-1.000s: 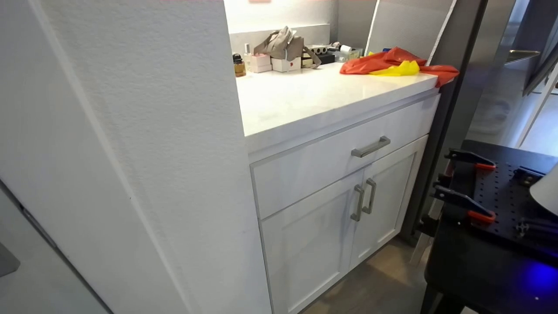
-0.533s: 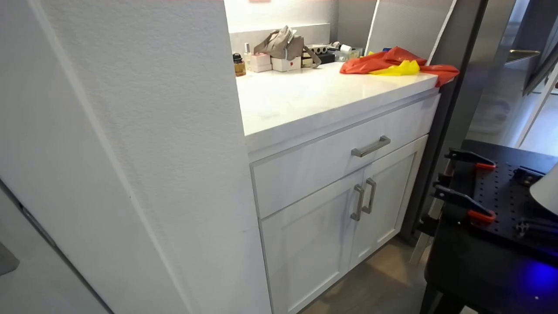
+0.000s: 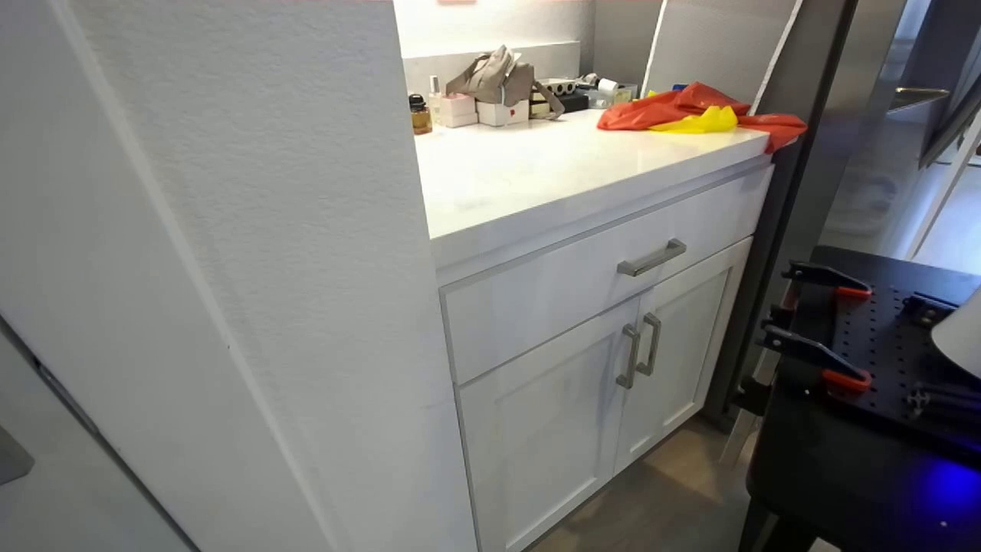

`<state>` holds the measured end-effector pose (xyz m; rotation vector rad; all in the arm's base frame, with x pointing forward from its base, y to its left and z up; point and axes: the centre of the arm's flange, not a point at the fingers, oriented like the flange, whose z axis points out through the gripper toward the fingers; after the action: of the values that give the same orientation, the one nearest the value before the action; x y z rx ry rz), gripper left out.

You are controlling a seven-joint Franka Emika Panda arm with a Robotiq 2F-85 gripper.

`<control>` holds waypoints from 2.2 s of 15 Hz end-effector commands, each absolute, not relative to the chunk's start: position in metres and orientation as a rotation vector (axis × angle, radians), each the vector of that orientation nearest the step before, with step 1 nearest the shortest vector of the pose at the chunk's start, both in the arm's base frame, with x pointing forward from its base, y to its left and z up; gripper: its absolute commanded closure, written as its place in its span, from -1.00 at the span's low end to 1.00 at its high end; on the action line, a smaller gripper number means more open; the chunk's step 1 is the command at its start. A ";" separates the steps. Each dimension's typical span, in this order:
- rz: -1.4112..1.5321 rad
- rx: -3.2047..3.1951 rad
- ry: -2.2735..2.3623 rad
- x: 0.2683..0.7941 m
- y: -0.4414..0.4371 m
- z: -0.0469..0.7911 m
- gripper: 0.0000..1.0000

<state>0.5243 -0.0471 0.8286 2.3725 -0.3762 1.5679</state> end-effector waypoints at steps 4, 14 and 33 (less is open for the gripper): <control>1.418 2.427 -0.367 0.486 -0.064 0.828 0.91; 1.482 2.370 -0.244 0.484 -0.042 0.827 -0.53; 1.720 2.073 -0.111 0.499 -0.030 0.812 -1.00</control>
<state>0.4989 -0.0295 0.8194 2.1098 -0.0977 1.6878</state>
